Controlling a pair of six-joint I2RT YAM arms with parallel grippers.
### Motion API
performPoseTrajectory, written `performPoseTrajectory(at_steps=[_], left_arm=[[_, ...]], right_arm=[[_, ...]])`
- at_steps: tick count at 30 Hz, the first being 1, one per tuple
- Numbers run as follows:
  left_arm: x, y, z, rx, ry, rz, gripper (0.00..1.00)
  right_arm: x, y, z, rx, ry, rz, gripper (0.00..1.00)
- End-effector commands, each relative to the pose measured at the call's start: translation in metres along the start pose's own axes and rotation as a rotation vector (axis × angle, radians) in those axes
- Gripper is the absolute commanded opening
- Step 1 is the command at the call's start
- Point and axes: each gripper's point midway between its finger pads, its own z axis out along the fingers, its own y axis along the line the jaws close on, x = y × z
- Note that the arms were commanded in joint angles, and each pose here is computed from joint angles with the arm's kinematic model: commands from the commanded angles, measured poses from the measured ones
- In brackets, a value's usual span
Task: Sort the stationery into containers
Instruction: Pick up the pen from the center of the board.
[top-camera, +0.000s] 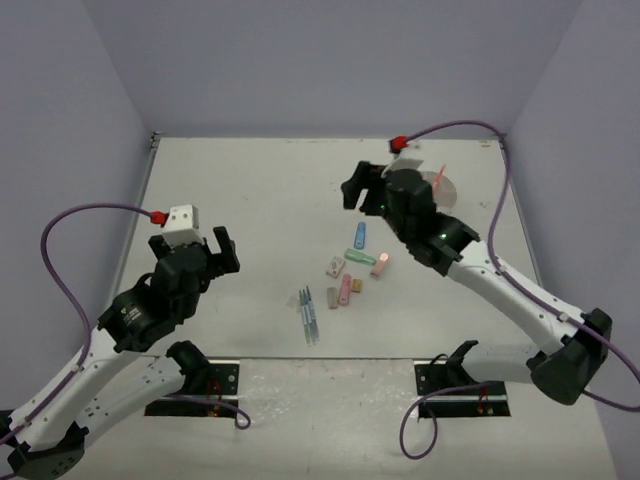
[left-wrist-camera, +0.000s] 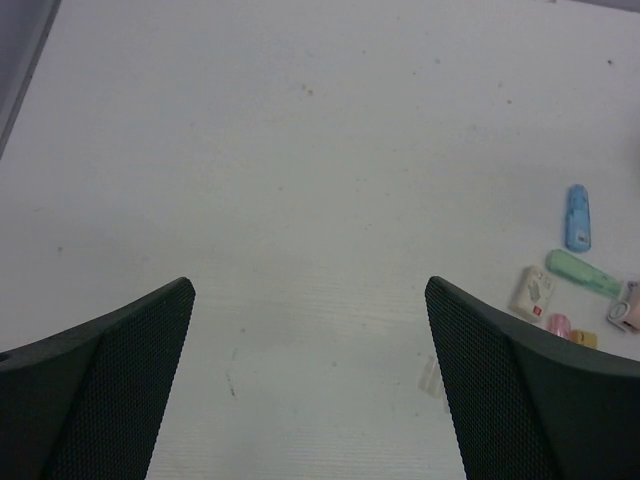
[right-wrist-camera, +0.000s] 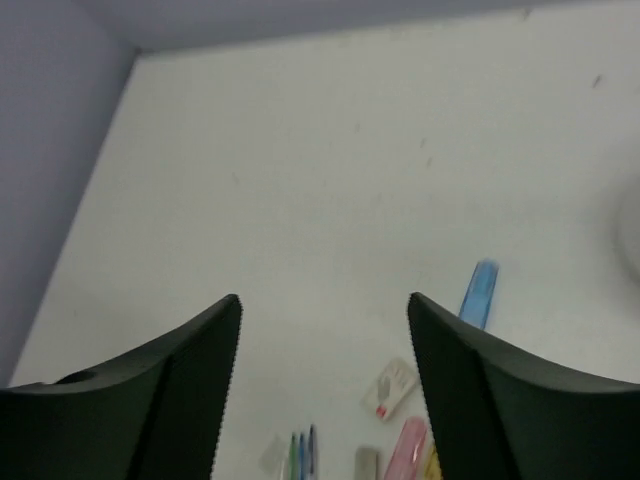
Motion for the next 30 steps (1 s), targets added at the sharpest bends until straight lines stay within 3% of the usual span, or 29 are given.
performPoseTrajectory(at_steps=[1,5,10,19,30], left_arm=[[-0.003,0.001,0.008,-0.051,0.011,-0.003,1.0],[0.008,-0.009,0.015,-0.028,0.059,0.044,1.0],[0.015,-0.02,0.017,0.033,0.081,0.065,1.0],[0.015,-0.023,0.017,0.054,0.081,0.064,1.0],[0.016,-0.028,0.016,0.09,0.083,0.07,1.0]], right_arm=[[0.143,-0.001,-0.019,0.112,0.458,-0.137,0.56],[0.19,0.033,-0.035,-0.016,0.556,-0.126,0.34],[0.243,0.038,-0.036,-0.042,0.685,-0.139,0.23],[0.285,0.043,-0.034,0.002,0.769,-0.191,0.21],[0.306,0.041,-0.03,0.046,0.802,-0.222,0.19]])
